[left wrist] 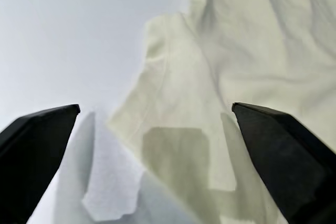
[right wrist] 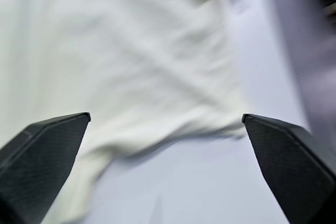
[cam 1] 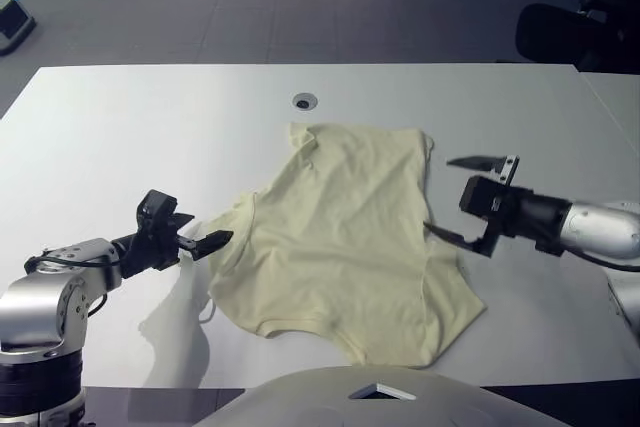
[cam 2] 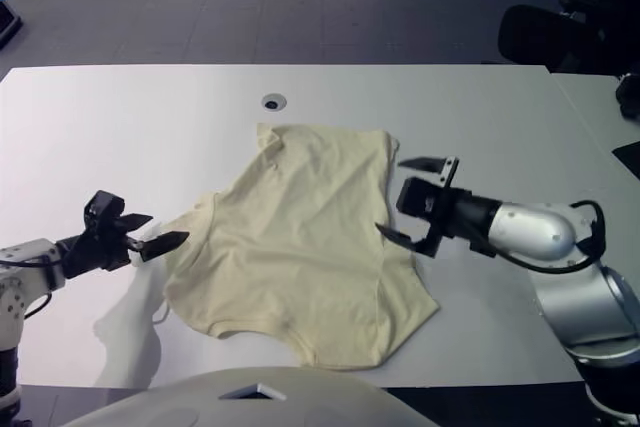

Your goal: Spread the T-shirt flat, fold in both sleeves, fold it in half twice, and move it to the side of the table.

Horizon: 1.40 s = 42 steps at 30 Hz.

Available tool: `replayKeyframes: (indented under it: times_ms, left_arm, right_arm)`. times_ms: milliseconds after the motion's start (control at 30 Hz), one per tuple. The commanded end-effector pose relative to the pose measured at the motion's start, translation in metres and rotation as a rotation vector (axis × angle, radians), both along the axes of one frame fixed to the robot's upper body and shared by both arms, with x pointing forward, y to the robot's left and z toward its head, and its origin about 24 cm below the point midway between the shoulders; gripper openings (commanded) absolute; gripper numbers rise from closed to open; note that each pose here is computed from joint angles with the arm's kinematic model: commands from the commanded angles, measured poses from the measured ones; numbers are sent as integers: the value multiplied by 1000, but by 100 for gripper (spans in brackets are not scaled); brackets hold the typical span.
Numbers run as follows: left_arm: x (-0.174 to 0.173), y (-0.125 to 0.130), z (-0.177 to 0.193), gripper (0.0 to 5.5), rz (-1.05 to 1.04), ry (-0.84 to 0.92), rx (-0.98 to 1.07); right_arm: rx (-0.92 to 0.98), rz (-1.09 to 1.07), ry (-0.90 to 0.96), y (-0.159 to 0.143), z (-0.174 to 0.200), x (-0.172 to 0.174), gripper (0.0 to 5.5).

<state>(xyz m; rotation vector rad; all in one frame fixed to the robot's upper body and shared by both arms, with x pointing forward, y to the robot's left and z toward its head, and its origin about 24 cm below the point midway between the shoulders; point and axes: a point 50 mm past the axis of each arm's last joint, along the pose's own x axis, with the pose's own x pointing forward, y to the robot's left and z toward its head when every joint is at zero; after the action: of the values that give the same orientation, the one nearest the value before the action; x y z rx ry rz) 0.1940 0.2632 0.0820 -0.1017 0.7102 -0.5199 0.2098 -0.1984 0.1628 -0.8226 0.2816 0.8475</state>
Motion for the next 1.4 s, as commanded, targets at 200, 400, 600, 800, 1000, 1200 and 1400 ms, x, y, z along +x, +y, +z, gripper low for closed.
replayKeyframes:
  times_ms: [200, 400, 600, 800, 1000, 1200, 1400]
  left_arm:
    - [9, -1, -21, 412, -22, 70, -37]
    - [6, 1, -23, 321, -21, 74, -26]
    - [6, 9, -23, 219, -26, 79, 18]
    - [7, 10, -25, 123, -35, 80, 33]
    - [9, 11, -23, 17, -37, 78, 34]
    - [27, 25, -25, 3, 60, 47, 99]
    - [34, 54, -26, 3, 219, 37, 178]
  right_arm:
    - [80, -60, -58, 7, 11, 8, 540]
    - [91, -61, -60, 8, 11, 10, 540]
    - [92, -67, -64, 7, 11, 11, 540]
    - [42, -141, -62, -3, 3, 18, 540]
    - [17, -221, -38, -15, -7, 22, 540]
    - [1, -269, -32, -20, -12, 25, 540]
    - [-17, -308, -37, -24, -14, 28, 540]
